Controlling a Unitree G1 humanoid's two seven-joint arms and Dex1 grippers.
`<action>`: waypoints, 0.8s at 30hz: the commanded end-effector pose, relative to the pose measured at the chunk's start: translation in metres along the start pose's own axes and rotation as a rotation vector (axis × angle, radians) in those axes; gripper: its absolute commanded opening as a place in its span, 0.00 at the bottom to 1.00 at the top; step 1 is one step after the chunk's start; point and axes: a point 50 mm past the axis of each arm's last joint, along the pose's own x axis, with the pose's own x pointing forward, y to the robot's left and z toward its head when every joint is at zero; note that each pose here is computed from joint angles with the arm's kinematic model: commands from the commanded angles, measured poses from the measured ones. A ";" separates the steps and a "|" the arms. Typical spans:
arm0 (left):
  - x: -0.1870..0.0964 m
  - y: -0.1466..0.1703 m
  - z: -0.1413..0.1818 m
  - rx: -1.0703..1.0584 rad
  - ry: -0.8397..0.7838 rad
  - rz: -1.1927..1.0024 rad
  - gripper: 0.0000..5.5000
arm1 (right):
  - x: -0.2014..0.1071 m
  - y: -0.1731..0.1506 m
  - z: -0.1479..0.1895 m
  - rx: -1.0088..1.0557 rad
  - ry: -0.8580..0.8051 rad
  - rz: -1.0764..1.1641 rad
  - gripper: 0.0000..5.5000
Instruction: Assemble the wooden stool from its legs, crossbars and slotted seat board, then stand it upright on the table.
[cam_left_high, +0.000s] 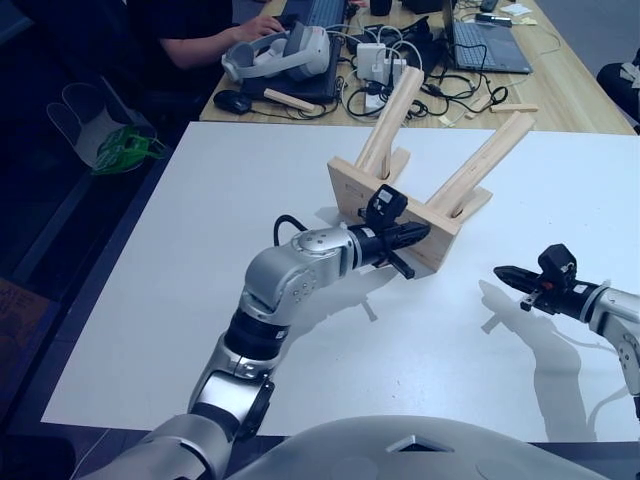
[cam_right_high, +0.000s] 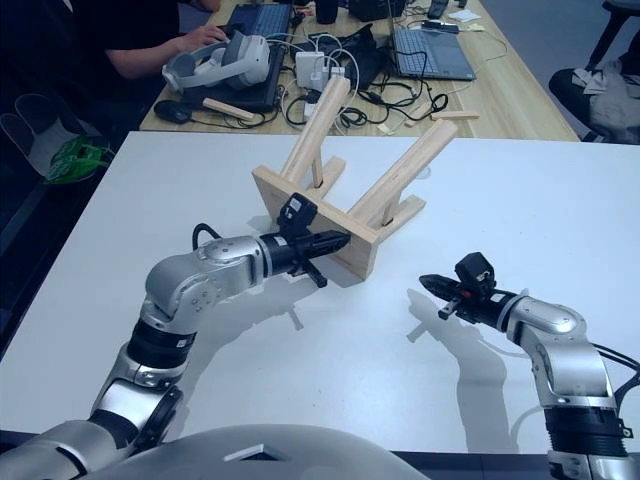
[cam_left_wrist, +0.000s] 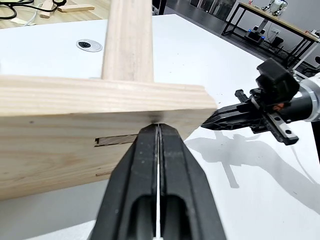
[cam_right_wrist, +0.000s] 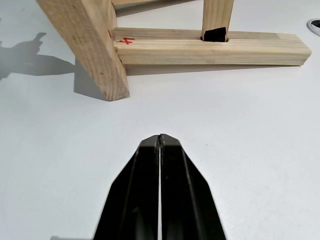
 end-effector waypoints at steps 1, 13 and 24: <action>0.012 0.002 0.005 0.026 -0.007 0.015 0.01 | 0.001 0.001 0.007 -0.006 -0.013 0.014 0.00; 0.066 0.003 0.028 0.072 -0.085 0.066 0.01 | 0.008 0.006 0.011 -0.008 -0.034 0.040 0.00; 0.016 -0.030 0.111 0.043 -0.643 -0.122 0.01 | 0.005 -0.002 0.010 -0.030 -0.002 -0.004 0.00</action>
